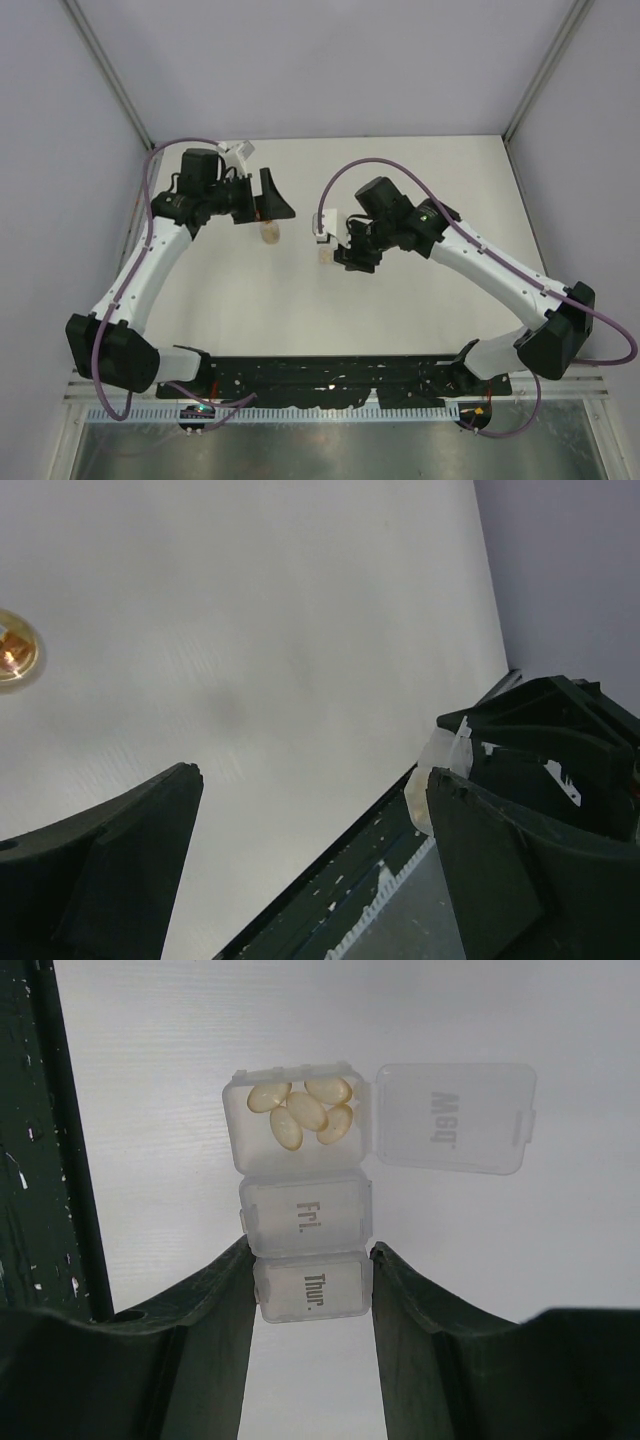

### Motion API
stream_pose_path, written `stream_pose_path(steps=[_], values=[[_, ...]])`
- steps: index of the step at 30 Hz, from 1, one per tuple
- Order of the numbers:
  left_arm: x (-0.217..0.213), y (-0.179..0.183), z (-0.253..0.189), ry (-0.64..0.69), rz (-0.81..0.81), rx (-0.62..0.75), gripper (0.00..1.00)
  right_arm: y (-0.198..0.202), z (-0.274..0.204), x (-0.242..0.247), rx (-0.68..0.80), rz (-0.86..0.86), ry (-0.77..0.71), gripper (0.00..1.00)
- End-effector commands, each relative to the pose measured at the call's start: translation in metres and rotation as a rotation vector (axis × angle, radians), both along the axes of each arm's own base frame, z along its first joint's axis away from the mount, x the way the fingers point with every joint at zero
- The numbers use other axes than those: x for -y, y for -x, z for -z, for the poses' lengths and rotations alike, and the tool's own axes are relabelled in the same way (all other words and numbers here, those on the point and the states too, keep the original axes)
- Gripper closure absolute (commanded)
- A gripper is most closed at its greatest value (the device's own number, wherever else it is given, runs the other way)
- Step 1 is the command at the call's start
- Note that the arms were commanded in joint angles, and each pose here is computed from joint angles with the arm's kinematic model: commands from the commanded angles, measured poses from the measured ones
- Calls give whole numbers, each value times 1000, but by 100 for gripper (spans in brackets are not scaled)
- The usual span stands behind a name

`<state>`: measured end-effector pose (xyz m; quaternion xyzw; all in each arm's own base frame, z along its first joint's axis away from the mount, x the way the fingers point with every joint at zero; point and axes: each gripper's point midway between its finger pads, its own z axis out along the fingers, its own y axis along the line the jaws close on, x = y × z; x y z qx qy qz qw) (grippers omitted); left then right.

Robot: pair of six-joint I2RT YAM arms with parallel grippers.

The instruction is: Sort the pills into containers

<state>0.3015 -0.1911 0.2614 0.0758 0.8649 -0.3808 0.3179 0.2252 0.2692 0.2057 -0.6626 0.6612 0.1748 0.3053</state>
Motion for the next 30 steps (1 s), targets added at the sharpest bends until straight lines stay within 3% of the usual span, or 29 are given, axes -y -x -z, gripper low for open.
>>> stream_pose_path(steps=[1, 13, 30], values=[[28, -3, -21, 159, 41, -91, 2, 7, -33, -1, 40, 10, -64, 82], [75, 8, 16, 201, 183, -264, 6, 5, -37, -2, 46, 31, -64, 84], [95, 35, 14, 234, 328, -234, 7, -11, -24, -1, 49, 90, -5, 86]])
